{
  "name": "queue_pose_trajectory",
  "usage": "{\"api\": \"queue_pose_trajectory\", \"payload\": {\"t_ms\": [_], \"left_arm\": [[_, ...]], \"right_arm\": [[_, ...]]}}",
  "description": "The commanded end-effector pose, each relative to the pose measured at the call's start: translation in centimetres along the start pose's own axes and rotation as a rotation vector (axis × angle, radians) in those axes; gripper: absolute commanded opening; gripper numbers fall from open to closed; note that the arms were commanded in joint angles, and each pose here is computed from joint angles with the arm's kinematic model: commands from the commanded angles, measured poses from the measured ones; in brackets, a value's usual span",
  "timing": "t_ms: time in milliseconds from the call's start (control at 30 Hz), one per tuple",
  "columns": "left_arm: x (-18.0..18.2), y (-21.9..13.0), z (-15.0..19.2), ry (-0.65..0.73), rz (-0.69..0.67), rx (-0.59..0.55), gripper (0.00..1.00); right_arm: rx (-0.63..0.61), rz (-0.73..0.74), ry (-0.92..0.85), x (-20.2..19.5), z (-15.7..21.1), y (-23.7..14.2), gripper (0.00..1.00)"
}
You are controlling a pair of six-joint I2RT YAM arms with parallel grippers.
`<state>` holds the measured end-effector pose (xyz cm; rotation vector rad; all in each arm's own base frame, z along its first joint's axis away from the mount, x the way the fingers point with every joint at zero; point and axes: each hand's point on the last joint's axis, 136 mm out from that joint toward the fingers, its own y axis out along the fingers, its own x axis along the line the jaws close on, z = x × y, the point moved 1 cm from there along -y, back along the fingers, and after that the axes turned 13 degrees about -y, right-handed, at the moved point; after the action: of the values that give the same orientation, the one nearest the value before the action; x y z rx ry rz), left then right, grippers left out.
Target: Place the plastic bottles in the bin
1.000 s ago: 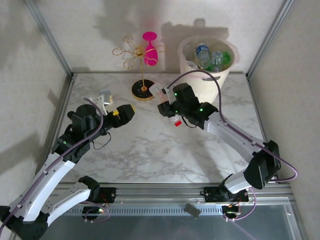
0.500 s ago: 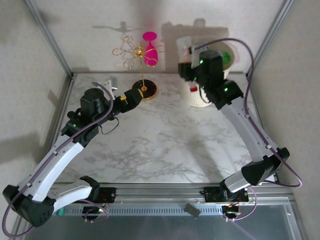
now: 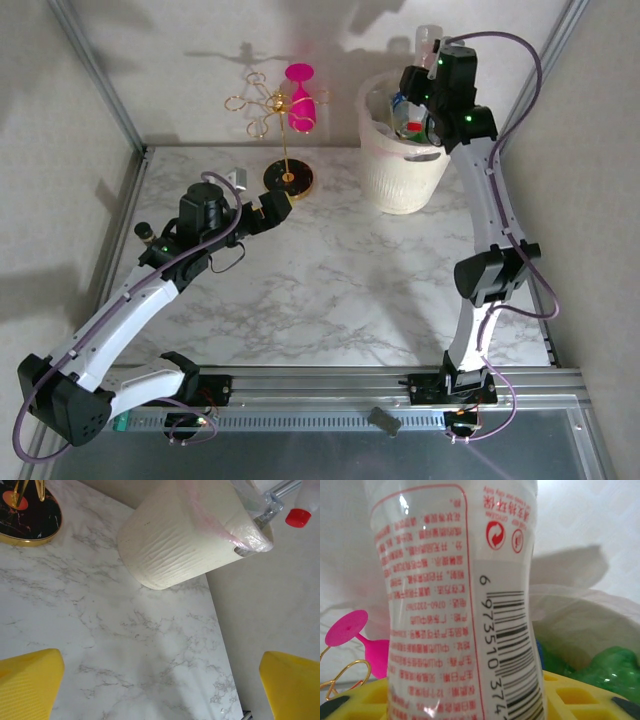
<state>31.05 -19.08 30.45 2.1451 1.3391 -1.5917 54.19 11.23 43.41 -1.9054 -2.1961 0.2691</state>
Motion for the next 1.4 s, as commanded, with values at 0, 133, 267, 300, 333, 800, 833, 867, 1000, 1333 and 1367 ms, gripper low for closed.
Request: {"api": "queue_pose_trajectory", "payload": {"t_ms": [0, 133, 267, 300, 333, 800, 833, 867, 1000, 1333, 1367], "left_arm": [[-0.3, -0.4, 0.1, 0.035, 0.011, -0.005, 1.00], [-0.2, -0.6, -0.1, 0.044, 0.006, -0.016, 1.00], [-0.2, -0.2, 0.1, 0.043, 0.009, -0.004, 1.00], [-0.2, -0.1, 0.1, 0.043, 0.010, -0.001, 1.00], [-0.2, -0.1, 0.1, 0.042, 0.010, 0.000, 1.00], [0.0, -0.4, 0.3, 0.056, 0.000, 0.000, 1.00], [0.0, -0.4, 0.3, 0.055, 0.002, 0.000, 1.00], [0.1, -0.3, 0.3, 0.054, -0.001, 0.001, 1.00], [0.0, -0.2, 0.3, 0.053, 0.003, 0.004, 1.00], [0.1, -0.2, 0.3, 0.053, 0.003, 0.005, 1.00], [0.0, -0.2, 0.3, 0.053, 0.004, 0.005, 1.00]], "right_arm": [[-0.067, 0.009, 0.038, -1.1, -2.7, -1.5, 0.48], [-0.105, 0.066, 0.039, -4.4, -3.6, -3.0, 0.48], [-0.094, 0.209, -0.053, -6.9, -3.1, -3.7, 0.48], [-0.081, 0.249, -0.072, -7.8, -2.7, -3.7, 0.48], [-0.063, 0.286, -0.089, -8.7, -2.0, -3.5, 0.48], [0.128, 0.182, -0.135, -9.7, 4.9, 3.1, 0.52], [0.137, 0.167, -0.137, -9.5, 5.3, 3.4, 0.52], [0.147, 0.151, -0.137, -9.2, 5.7, 3.7, 0.52], [0.175, 0.088, -0.153, -7.9, 7.0, 4.7, 0.54], [0.220, 0.059, -0.172, -7.0, 8.7, 5.6, 0.64], [0.218, 0.060, -0.171, -7.0, 8.6, 5.5, 0.66]]}}
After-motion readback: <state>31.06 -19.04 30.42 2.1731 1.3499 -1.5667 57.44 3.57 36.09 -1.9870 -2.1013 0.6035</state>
